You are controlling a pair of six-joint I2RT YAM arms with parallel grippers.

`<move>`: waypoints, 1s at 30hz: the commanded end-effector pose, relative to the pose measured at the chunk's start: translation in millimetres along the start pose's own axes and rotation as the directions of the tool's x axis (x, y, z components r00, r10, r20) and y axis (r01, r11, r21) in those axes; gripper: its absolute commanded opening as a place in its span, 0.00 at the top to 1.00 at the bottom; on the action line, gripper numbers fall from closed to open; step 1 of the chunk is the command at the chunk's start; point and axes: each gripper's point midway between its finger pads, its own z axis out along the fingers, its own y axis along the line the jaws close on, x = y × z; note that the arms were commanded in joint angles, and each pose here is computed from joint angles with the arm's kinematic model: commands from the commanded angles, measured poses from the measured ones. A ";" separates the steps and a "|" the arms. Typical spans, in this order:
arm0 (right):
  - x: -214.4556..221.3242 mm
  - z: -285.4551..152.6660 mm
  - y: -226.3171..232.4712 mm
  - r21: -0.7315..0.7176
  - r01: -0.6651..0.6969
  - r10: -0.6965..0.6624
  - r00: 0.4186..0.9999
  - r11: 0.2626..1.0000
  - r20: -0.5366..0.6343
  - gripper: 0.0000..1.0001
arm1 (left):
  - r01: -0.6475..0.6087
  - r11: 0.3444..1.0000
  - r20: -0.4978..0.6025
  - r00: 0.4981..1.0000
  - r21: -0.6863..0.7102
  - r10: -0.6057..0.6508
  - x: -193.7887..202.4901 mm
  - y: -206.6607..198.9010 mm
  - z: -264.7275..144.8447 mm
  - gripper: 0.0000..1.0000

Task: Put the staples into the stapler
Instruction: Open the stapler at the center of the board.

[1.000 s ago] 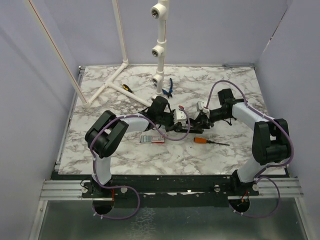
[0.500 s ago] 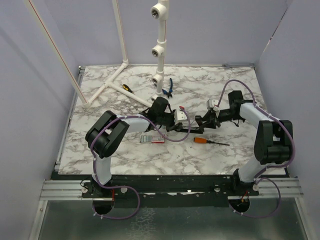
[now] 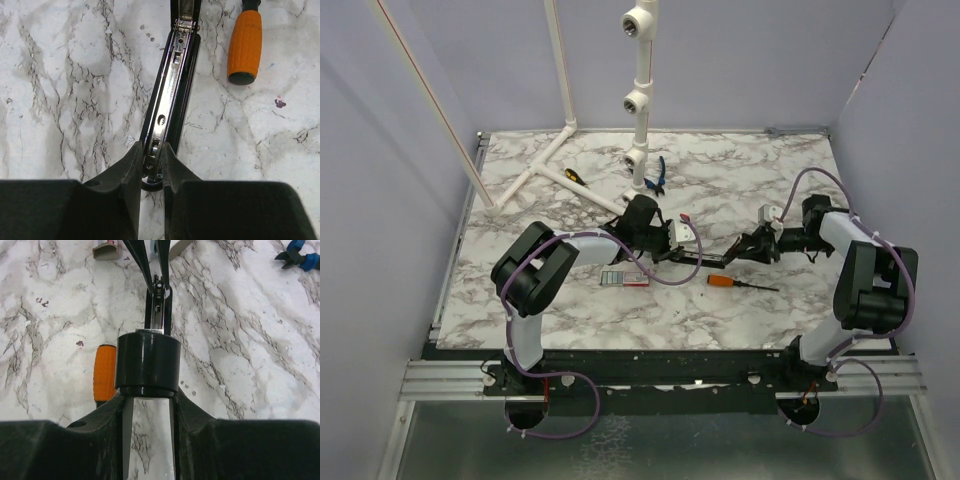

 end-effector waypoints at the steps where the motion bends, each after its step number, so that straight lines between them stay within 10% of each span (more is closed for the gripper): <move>1: -4.9 -13.8 2.6 0.040 0.035 -0.036 0.999 0.999 0.037 0.97 | 0.100 0.995 -0.193 0.976 -0.021 -0.102 59.2 -15.0 -10.5 0.93; 14: 20.9 -36.3 -3.8 0.096 -0.039 0.048 0.993 0.995 -0.103 0.93 | 0.127 0.990 -0.192 0.972 -0.057 -0.135 54.9 -9.0 -11.8 0.93; 21: 44.2 -46.0 -7.6 0.146 -0.097 0.127 0.968 0.985 -0.216 0.66 | 0.138 0.988 -0.162 0.976 -0.064 -0.146 41.6 -4.3 -12.1 0.93; 30: 30.3 -49.9 -7.7 0.184 -0.102 0.139 0.970 0.978 -0.201 0.59 | 0.152 0.986 -0.142 0.977 -0.072 -0.161 31.3 -3.5 -15.4 0.90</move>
